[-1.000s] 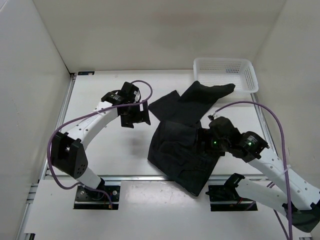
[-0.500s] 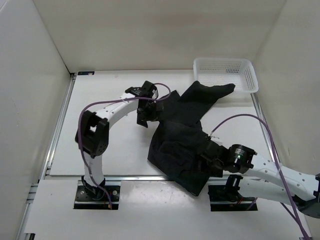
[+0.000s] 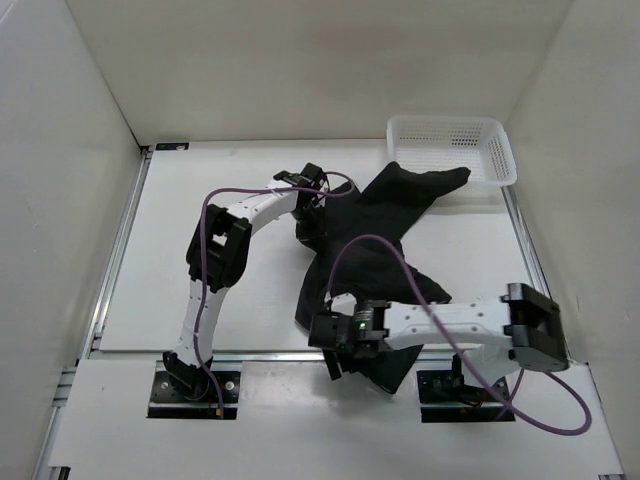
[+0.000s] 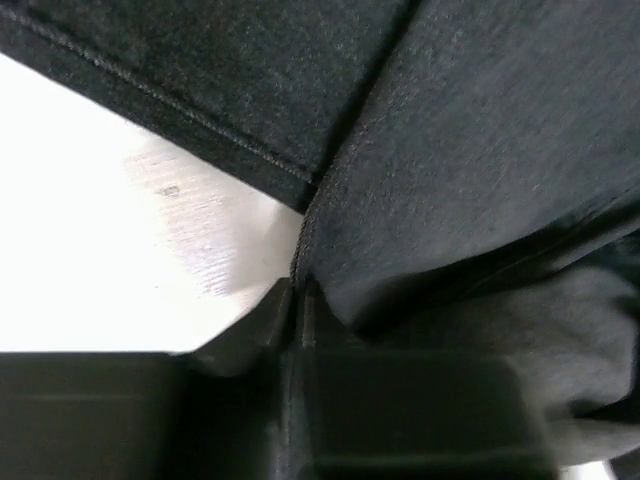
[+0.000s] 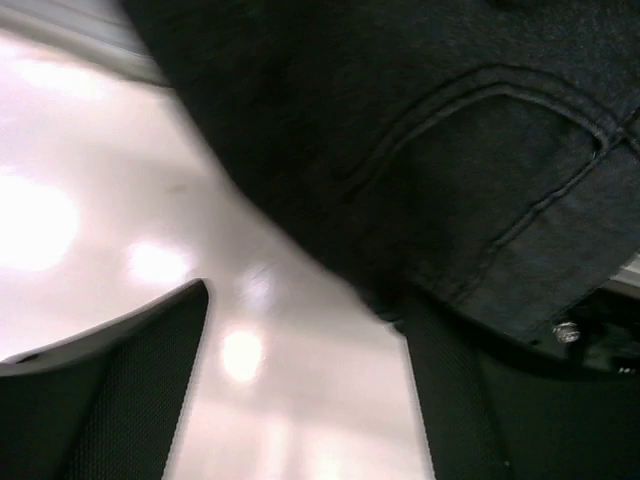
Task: Fold and stack the trousers
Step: Flatten the trousers out
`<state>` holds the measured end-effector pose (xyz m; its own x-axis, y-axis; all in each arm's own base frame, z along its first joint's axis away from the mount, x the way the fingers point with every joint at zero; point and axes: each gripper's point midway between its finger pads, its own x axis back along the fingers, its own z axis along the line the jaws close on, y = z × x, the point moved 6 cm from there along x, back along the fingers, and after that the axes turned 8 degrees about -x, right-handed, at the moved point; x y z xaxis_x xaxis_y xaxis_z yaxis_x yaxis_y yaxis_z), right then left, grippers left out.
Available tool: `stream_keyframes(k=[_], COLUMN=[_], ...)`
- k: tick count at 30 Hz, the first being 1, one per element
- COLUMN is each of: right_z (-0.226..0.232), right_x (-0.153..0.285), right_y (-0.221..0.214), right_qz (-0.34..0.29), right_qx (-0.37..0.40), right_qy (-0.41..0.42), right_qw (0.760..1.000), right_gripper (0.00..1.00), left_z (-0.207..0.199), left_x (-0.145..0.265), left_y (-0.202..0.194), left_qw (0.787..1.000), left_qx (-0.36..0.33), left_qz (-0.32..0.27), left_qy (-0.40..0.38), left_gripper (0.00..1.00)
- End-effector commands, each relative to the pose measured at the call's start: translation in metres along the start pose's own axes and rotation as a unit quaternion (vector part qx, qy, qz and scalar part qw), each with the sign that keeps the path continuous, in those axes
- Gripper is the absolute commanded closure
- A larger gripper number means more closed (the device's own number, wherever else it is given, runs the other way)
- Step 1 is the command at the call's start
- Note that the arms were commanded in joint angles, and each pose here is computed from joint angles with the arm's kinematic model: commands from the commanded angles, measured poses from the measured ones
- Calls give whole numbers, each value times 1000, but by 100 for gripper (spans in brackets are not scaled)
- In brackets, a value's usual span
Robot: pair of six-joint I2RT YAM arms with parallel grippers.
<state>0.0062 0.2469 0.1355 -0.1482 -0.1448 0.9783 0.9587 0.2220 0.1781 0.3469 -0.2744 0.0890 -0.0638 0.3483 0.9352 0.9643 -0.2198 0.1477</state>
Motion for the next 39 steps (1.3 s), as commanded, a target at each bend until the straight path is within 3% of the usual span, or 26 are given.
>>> stream_keyframes(k=[1, 3, 4, 8, 13, 18, 22, 24, 26, 29, 30, 31, 32, 33, 34, 35, 36, 37, 39], right_z=[-3, -3, -6, -27, -66, -112, -137, -147, -152, -162, -166, -171, -177, -188, -193, -198, -198, -195, -198], right_x=[-13, -18, -21, -20, -6, 73, 173, 225, 245, 247, 247, 238, 229, 205, 194, 187, 176, 158, 154], right_y=[0, -2, -3, 10, 65, 175, 232, 238, 234, 215, 203, 196, 188, 171, 163, 153, 147, 139, 131], right_qz=[-16, -18, -16, -36, -95, -224, -345, -408, -436, -445, -448, -441, -432, -407, -395, -386, -372, -344, -344], right_qx=[6, 7, 2, -36, -98, -113, -138, -153, -159, -171, -177, -192, -204, -209, -230, -247, -254, -259, -277], right_qy=[-50, -60, -66, -102, -119, -122, -95, -71, -69, -76, -71, -81, -95, -130, -135, -133, -127, -114, -106], right_qw=[999, 998, 998, 993, 984, 960, 923, 897, 883, 876, 874, 873, 874, 880, 879, 879, 884, 895, 891], right_gripper=[28, 46, 66, 100, 100, 100, 100, 100, 100, 100, 100, 100, 100, 100, 100, 97, 86, 54, 20], left_z=[-8, -4, -1, 12, 46, 64, 72, 68, 71, 80, 73, 86, 89, 86, 91, 102, 103, 106, 110], left_x=[23, 26, 33, 69, 156, 266, 347, 389, 415, 392, 396, 354, 338, 335, 318, 284, 276, 271, 271], left_y=[11, 13, 16, 27, 59, 73, 51, 25, -6, -35, -58, -71, -83, -100, -111, -123, -130, -133, -133], left_qw=[1000, 999, 999, 997, 982, 953, 923, 902, 885, 892, 886, 903, 907, 900, 904, 915, 918, 918, 919], left_qx=[-15, -15, -11, 4, 43, 71, 84, 85, 95, 126, 126, 164, 173, 169, 176, 199, 202, 207, 202], left_qz=[-23, -24, -33, -76, -181, -293, -374, -423, -456, -433, -447, -397, -384, -403, -389, -350, -342, -338, -336], left_qy=[-15, -14, -15, -9, -12, -28, -21, -19, -12, 6, 1, 6, 6, 1, 3, 11, 12, 21, 35], left_gripper=[90, 90, 90, 90, 90, 90, 90, 90, 90, 90, 90, 90, 88, 76, 57, 12, 1, 1, 1])
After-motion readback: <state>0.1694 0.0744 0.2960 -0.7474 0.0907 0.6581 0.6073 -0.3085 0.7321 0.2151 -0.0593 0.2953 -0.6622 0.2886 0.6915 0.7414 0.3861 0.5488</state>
